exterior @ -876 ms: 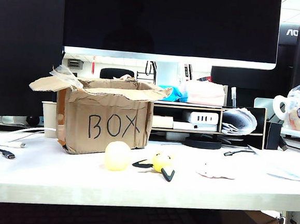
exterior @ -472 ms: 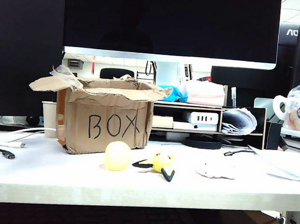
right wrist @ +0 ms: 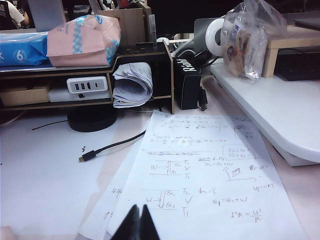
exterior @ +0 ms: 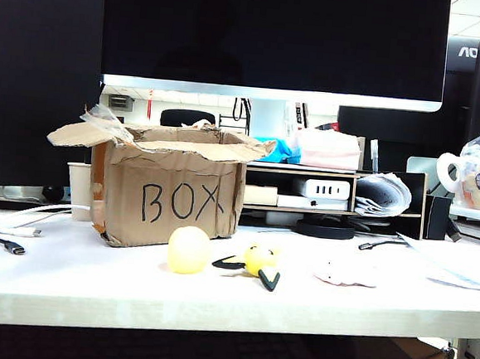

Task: Put the doll that is least similar in color compared to the others into the paper box.

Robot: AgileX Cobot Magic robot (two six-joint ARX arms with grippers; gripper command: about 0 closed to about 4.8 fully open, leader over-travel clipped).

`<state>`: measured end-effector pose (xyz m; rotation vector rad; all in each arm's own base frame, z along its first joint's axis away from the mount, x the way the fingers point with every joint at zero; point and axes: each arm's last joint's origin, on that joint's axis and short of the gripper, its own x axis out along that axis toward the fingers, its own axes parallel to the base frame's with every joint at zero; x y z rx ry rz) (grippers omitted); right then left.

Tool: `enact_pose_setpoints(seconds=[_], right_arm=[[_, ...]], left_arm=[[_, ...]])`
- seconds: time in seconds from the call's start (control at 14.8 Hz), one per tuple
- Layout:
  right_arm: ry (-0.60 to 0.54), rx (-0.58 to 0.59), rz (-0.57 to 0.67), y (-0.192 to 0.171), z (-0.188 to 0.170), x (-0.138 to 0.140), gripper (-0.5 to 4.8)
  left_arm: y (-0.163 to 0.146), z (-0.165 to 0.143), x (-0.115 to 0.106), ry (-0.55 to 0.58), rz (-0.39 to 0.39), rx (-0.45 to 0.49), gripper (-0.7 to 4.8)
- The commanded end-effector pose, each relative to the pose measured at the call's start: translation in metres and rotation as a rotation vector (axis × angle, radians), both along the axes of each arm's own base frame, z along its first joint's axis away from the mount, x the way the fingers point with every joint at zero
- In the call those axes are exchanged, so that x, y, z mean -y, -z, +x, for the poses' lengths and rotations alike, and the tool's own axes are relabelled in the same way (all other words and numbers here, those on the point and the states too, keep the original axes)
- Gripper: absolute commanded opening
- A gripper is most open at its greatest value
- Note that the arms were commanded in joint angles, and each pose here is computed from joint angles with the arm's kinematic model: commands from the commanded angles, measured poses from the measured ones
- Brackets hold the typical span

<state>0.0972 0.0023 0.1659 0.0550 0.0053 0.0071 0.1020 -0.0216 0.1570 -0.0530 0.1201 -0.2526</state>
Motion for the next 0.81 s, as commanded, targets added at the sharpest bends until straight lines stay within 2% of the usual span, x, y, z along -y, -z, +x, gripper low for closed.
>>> enact_pose_setpoints(seconds=[0.07, 0.2, 0.81], right_arm=[[0.001, 0.015, -0.003, -0.001, 0.000, 0.000, -0.01], [0.001, 0.015, -0.003, -0.001, 0.000, 0.000, -0.01], [0.001, 0.015, -0.003, -0.001, 0.000, 0.000, -0.01]], left_arm=[[0.006, 0.002, 0.011, 0.100, 0.019, -0.078, -0.05], [0.009, 0.000, 0.021, 0.187, 0.033, -0.111, -0.05], [0.010, -0.032, 0.064, 0.673, 0.060, -0.103, -0.05]])
